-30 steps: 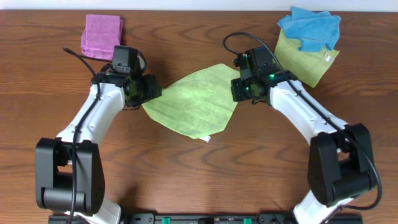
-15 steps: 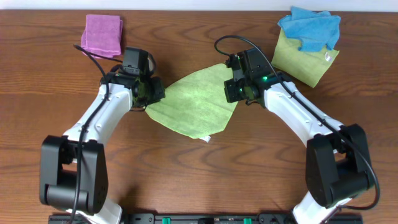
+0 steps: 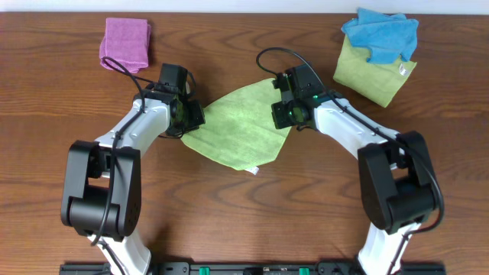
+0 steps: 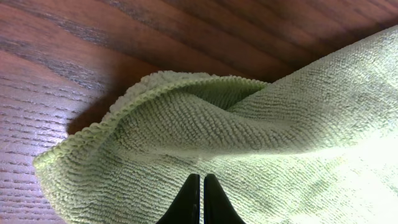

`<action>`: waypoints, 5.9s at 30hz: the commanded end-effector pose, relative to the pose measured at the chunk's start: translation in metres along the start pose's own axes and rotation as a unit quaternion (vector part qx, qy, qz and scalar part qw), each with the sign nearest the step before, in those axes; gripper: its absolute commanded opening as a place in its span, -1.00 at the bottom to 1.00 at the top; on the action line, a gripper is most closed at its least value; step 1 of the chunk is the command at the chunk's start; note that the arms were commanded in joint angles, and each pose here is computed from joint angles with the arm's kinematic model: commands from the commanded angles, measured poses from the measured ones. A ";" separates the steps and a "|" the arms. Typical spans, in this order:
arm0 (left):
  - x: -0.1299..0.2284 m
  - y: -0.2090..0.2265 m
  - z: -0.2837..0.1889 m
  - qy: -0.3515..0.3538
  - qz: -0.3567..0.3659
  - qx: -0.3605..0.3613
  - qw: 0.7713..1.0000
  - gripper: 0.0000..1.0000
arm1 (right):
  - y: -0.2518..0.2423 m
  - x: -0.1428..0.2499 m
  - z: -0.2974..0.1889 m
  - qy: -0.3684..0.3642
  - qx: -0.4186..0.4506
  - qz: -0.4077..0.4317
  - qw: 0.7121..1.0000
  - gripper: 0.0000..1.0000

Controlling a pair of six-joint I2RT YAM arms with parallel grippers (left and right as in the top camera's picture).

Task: Fold the cloth

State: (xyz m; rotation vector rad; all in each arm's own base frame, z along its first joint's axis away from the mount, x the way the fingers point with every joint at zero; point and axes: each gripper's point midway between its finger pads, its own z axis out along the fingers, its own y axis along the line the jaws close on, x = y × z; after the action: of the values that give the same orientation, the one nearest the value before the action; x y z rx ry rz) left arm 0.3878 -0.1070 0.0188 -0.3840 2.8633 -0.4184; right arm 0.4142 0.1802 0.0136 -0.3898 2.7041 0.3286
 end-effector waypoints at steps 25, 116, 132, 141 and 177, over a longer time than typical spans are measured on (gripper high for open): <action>-0.013 0.021 0.029 -0.023 -0.007 -0.049 0.999 -0.89 | -0.006 0.010 0.025 0.014 0.011 -0.006 1.000 -0.97; 0.033 -0.029 -0.038 0.020 0.126 0.003 0.992 -0.88 | 0.030 0.053 -0.103 0.122 -0.034 0.029 0.992 -0.97; 0.020 -0.019 -0.025 -0.002 0.339 -0.061 0.939 0.07 | 0.030 0.060 -0.105 0.134 -0.039 -0.014 0.990 -0.97; 0.034 -0.019 -0.012 0.035 0.407 -0.038 0.912 0.14 | 0.030 0.059 -0.107 0.131 -0.040 -0.021 0.990 -0.97; 0.036 -0.016 0.005 0.053 0.401 0.018 0.914 -0.17 | 0.031 0.057 -0.106 0.127 -0.044 -0.021 0.991 -0.97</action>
State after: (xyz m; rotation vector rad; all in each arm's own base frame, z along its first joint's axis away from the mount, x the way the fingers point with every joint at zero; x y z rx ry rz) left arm 0.3639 -0.1294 0.0169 0.8005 2.7770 -0.2729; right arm 0.3176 0.1621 0.0856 -0.5080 2.9583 0.3928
